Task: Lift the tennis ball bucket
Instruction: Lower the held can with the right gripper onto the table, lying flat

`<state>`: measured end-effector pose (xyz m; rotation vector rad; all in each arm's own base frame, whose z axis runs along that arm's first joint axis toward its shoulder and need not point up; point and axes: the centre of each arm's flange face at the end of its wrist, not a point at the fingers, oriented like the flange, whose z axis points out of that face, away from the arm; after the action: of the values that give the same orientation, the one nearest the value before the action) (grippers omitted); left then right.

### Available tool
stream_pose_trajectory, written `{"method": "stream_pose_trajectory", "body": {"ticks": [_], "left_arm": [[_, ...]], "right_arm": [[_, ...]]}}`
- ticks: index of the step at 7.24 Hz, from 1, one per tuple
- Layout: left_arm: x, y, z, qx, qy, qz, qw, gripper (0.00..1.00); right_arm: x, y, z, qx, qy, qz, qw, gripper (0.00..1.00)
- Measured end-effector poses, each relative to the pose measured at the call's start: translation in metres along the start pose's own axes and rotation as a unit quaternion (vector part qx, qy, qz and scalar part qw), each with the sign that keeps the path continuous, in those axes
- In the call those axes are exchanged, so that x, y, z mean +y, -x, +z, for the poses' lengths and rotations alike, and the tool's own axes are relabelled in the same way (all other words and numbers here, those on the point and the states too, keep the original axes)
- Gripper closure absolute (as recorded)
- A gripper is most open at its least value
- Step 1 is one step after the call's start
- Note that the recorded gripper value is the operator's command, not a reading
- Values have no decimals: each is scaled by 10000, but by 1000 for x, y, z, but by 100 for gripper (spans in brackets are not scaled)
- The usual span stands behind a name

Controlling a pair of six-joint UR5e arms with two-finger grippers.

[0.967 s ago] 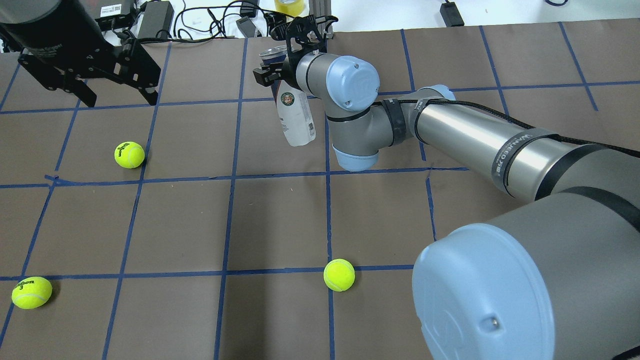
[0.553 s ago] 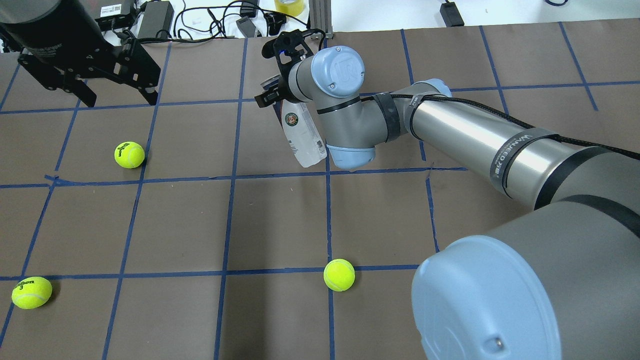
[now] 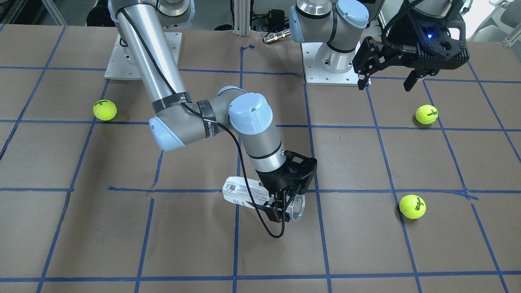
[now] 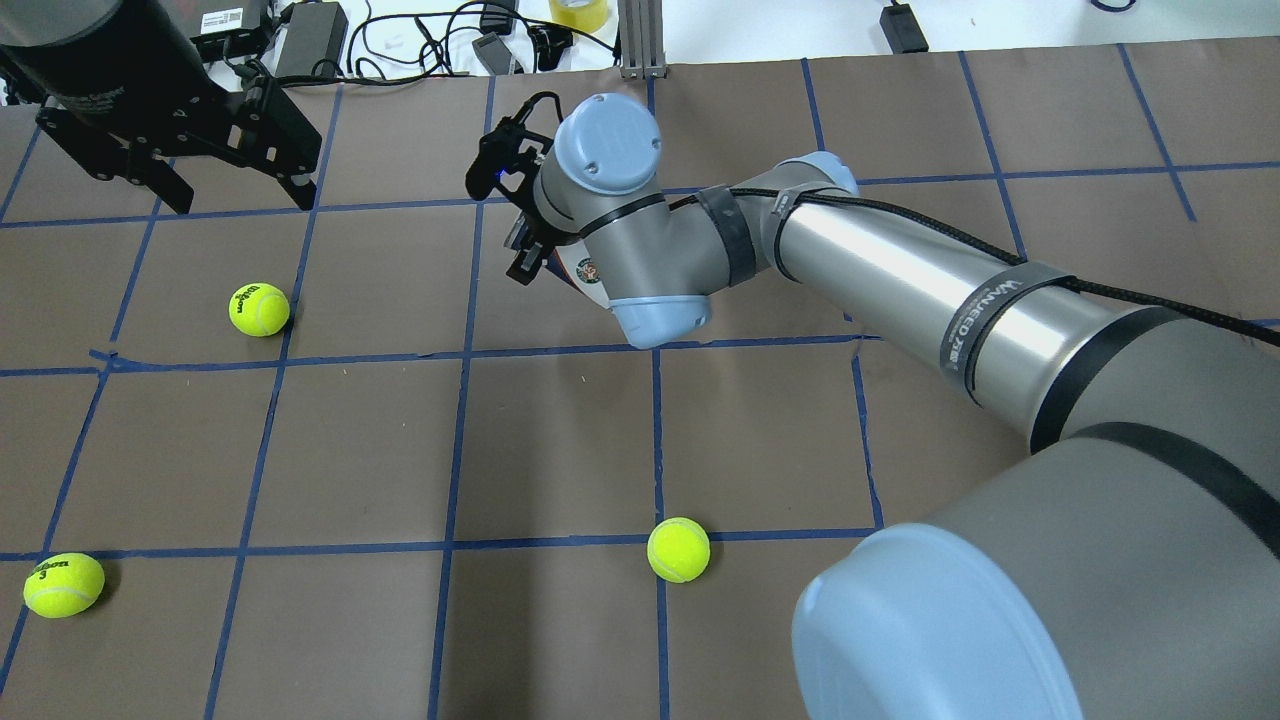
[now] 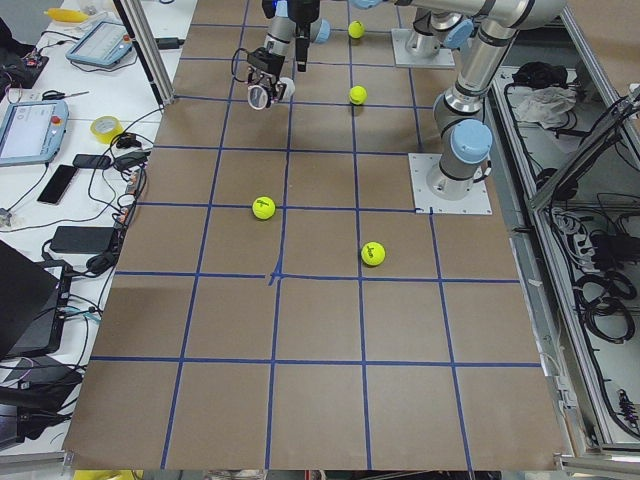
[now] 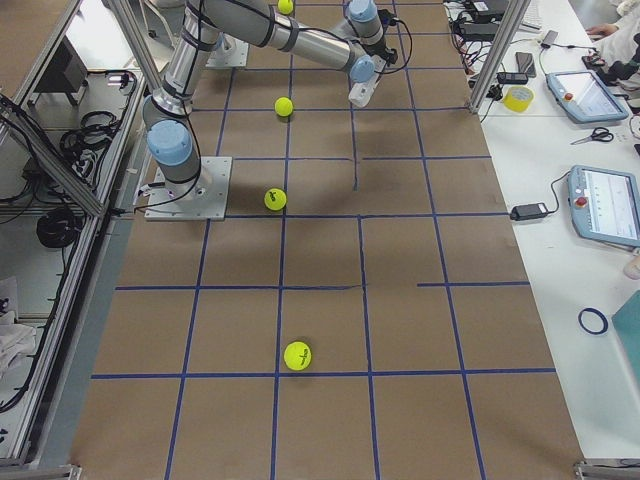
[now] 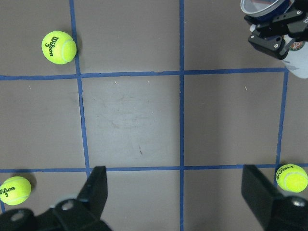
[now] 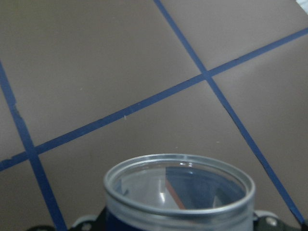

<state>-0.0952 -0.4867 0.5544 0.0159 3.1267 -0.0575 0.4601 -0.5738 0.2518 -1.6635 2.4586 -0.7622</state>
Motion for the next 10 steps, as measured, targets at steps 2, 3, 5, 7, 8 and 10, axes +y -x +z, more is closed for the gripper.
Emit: {"method": "stream_pose_trajectory", "body": {"ticks": [2,3,5,7,8,10], "left_arm": [[0,1,0,9,0,-15,10000,0],[-1,5,0,17,-5,-50,10000,0],[-1,9,-1,30,-13,-94,10000,0],[-1,9,-1,36,-15,-104,9999,0],[-1,10,-1,35,-15,-106,9999,0],[-1,10,-1,34,-15,-110,9999,0]], "right_arm": [[-15,38,13,108,201,-944,9953,72],[-15,43,18,116,227,-1446,9892,72],[-9,45,29,67,289,-2268,9735,63],[1,38,34,77,337,-2455,9688,61],[12,36,37,35,406,-2335,9715,24],[25,34,31,-21,440,-2067,9774,21]]}}
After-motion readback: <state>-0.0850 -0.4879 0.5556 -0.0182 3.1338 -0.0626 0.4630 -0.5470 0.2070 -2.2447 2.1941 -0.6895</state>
